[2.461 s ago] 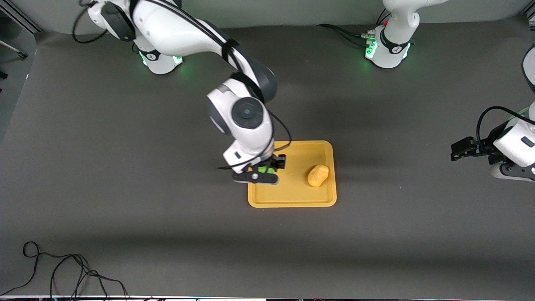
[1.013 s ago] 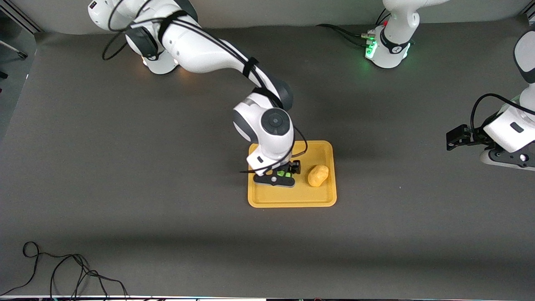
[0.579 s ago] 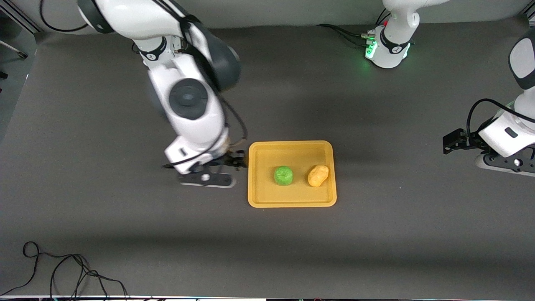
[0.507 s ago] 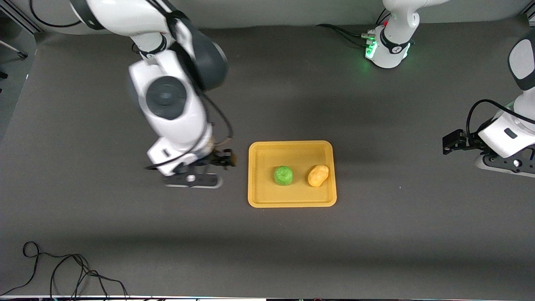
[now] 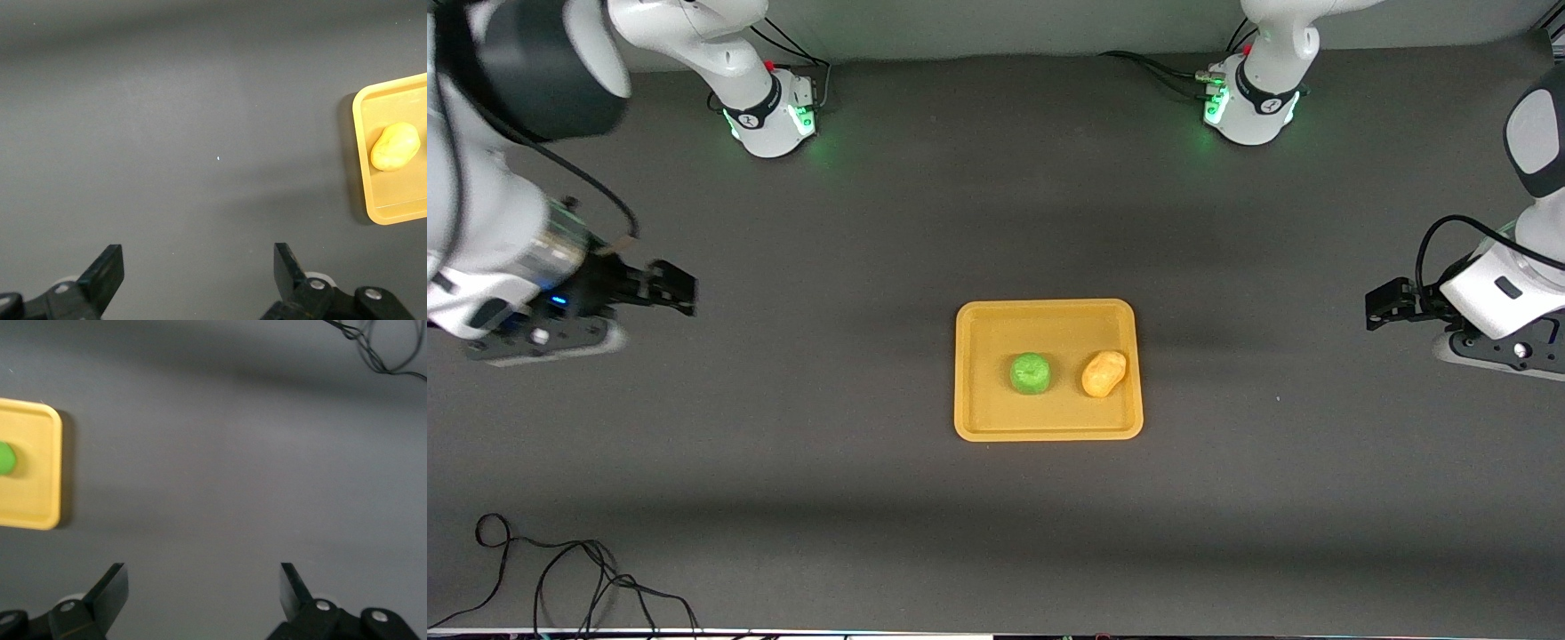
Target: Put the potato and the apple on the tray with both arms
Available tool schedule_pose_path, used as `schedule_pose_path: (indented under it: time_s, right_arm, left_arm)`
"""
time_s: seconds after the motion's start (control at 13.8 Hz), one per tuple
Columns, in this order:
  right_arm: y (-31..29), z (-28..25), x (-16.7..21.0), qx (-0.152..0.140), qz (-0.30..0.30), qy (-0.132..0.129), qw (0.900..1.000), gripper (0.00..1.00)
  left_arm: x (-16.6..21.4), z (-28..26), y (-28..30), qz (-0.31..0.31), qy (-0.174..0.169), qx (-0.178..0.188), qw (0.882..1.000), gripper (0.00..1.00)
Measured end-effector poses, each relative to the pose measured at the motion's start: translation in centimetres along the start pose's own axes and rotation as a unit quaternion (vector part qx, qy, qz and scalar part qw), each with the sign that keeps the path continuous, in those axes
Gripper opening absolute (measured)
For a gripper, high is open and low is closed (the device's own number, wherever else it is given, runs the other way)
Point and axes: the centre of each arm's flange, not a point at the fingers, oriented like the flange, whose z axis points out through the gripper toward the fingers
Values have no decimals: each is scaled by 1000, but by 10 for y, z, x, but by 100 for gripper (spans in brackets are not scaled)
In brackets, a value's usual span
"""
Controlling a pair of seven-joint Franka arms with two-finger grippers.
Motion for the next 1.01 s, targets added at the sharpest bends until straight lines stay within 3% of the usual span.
schedule_pose_path:
  time_s: [0.36,1.01]
  right_arm:
    - [94,10,-36,7,45,-7,999,100]
    - [117,13,-39,7,62,-7,998,100]
  left_arm:
    - [0,0,0,0,0,0,1000,100]
    - [0,0,0,1,1,0,1000,100]
